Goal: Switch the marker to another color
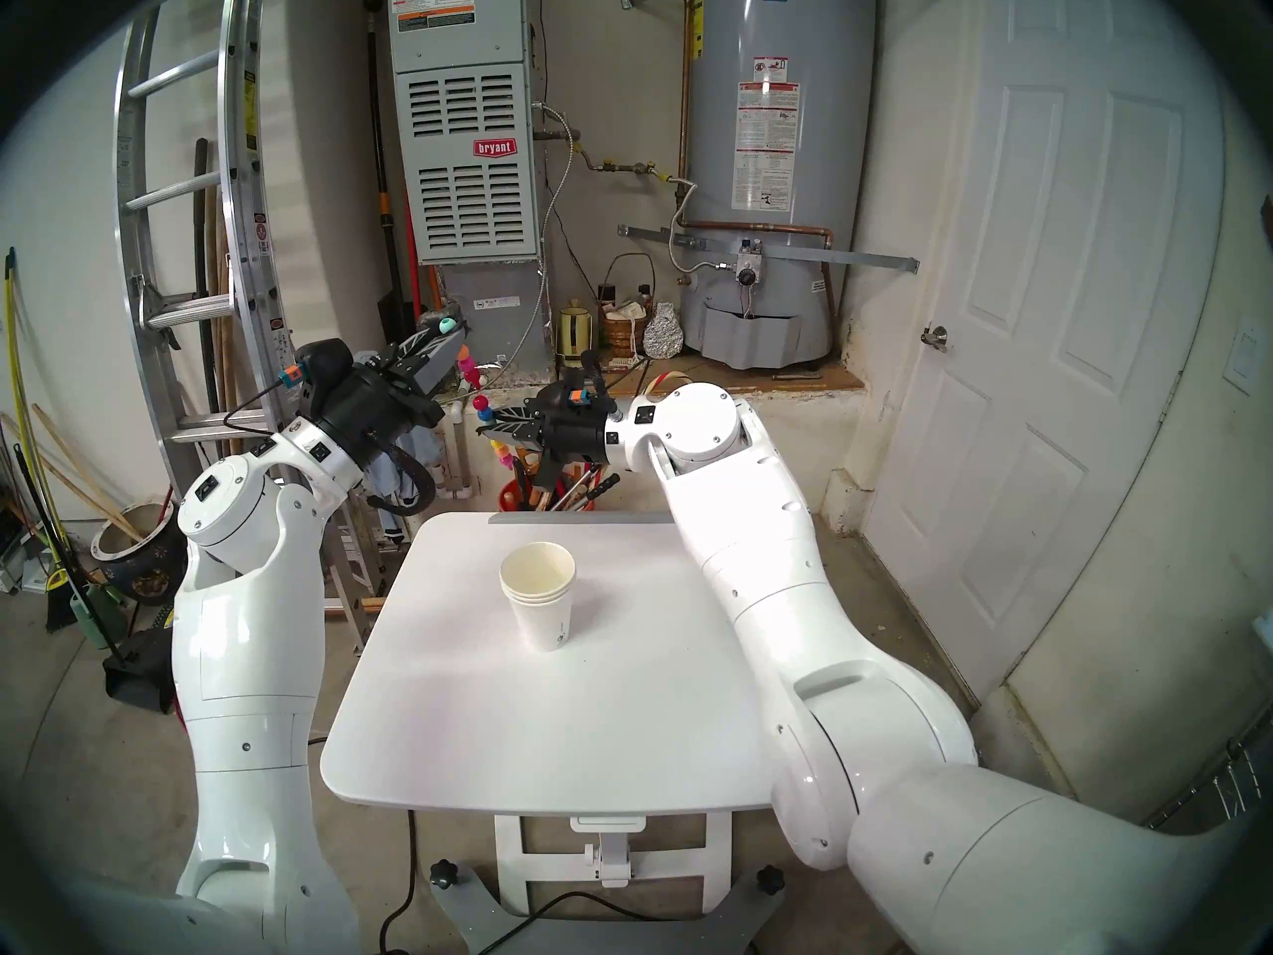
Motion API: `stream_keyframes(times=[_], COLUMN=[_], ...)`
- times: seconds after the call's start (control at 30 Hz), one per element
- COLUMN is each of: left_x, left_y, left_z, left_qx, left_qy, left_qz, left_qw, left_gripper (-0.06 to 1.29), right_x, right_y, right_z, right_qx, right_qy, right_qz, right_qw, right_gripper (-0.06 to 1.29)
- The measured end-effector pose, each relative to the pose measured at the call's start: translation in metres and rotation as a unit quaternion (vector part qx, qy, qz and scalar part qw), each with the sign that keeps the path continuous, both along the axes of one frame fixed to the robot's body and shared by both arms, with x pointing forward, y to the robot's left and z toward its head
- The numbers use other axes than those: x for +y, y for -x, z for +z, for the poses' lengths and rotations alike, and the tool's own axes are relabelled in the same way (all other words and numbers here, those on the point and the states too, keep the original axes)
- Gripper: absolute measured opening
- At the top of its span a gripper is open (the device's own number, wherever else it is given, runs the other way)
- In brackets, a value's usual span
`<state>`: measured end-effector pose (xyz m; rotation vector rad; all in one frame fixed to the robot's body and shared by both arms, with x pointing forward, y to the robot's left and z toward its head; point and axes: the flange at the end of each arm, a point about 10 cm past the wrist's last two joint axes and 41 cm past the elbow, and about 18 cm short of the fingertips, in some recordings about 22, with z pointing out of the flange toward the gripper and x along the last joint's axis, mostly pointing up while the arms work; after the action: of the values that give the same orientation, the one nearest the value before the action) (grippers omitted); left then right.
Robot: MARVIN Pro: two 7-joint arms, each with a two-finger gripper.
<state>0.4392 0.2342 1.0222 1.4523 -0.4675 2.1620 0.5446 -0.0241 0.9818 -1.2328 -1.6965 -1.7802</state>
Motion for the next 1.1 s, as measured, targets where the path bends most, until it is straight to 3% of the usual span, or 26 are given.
stream_keyframes(times=[1.1], left_x=[-0.0030], left_y=[0.0006], left_z=[-0.0043], left_qx=[0.005], left_qy=[-0.004], left_qz=[-0.002], left_qw=[1.0000], left_gripper=[0.15], right_x=[-0.0023], right_y=[0.0009], right_z=[-0.0012], right_qx=[-0.004], right_qy=[-0.002], right_qz=[-0.002], right_qw=[1.0000], right_gripper=[0.03])
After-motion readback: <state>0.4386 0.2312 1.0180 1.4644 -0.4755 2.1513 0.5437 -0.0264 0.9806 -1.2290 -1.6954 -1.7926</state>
